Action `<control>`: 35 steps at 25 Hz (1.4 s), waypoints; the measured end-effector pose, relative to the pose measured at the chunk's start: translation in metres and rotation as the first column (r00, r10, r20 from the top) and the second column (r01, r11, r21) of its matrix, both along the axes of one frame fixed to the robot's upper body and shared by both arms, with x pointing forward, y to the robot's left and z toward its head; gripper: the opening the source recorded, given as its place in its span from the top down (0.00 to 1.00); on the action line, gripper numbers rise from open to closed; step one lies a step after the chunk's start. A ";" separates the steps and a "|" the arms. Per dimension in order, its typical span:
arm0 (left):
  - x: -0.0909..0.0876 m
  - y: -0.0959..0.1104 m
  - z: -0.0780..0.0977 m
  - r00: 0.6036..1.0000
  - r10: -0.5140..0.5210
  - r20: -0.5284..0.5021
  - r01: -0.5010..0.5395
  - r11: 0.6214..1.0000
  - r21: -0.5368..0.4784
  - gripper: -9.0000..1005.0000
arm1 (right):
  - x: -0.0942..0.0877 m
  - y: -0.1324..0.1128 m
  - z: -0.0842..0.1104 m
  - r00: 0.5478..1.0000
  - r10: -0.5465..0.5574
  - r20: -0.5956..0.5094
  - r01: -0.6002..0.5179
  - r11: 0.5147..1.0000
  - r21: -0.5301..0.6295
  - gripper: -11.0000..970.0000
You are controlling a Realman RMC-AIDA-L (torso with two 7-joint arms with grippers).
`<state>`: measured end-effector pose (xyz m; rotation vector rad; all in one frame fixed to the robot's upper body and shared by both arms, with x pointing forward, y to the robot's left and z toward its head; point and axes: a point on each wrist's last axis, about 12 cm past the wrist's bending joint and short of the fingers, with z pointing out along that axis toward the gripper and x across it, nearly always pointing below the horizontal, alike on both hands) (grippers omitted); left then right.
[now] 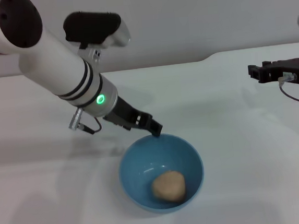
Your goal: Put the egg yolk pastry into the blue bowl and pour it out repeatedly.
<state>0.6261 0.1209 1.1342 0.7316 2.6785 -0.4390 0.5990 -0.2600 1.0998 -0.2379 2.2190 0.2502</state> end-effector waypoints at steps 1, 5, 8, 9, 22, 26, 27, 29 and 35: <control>0.001 0.000 0.002 1.000 0.002 0.013 -0.002 1.000 -0.010 0.30 | 0.000 -0.001 0.000 1.000 -0.003 0.000 0.003 1.000 0.001 0.67; 0.007 0.005 0.009 0.997 0.013 0.079 -0.009 0.998 -0.055 0.25 | 0.000 -0.004 0.000 1.000 -0.013 0.001 0.013 1.000 0.003 0.67; 0.011 0.009 0.012 0.990 0.046 0.136 -0.034 0.995 -0.088 0.25 | 0.000 -0.008 -0.001 1.000 -0.027 -0.003 0.027 1.000 0.005 0.67; 0.012 0.012 0.013 0.986 0.061 0.155 -0.046 0.994 -0.100 0.25 | 0.000 -0.009 -0.002 1.000 -0.031 -0.005 0.031 1.000 0.005 0.67; 0.006 0.089 0.016 0.659 0.456 0.598 -0.230 0.879 -0.417 0.26 | 0.001 -0.020 -0.022 0.992 -0.087 0.087 0.095 0.991 -0.094 0.67; -0.007 0.102 0.005 0.518 0.512 0.685 -0.273 0.858 -0.435 0.26 | -0.011 -0.009 -0.035 0.966 -0.070 0.249 0.111 0.982 -0.155 0.67; -0.012 0.105 0.003 0.472 0.524 0.709 -0.282 0.852 -0.442 0.26 | -0.014 -0.007 -0.036 0.959 -0.069 0.275 0.116 0.981 -0.157 0.67; -0.023 0.108 -0.003 0.387 0.541 0.747 -0.293 0.840 -0.456 0.26 | -0.018 -0.003 -0.040 0.950 -0.065 0.307 0.119 0.980 -0.161 0.67; -0.062 0.117 -0.030 0.130 0.514 0.848 -0.285 0.838 -0.465 0.26 | -0.037 0.004 -0.058 0.895 -0.081 0.438 0.158 0.977 -0.141 0.67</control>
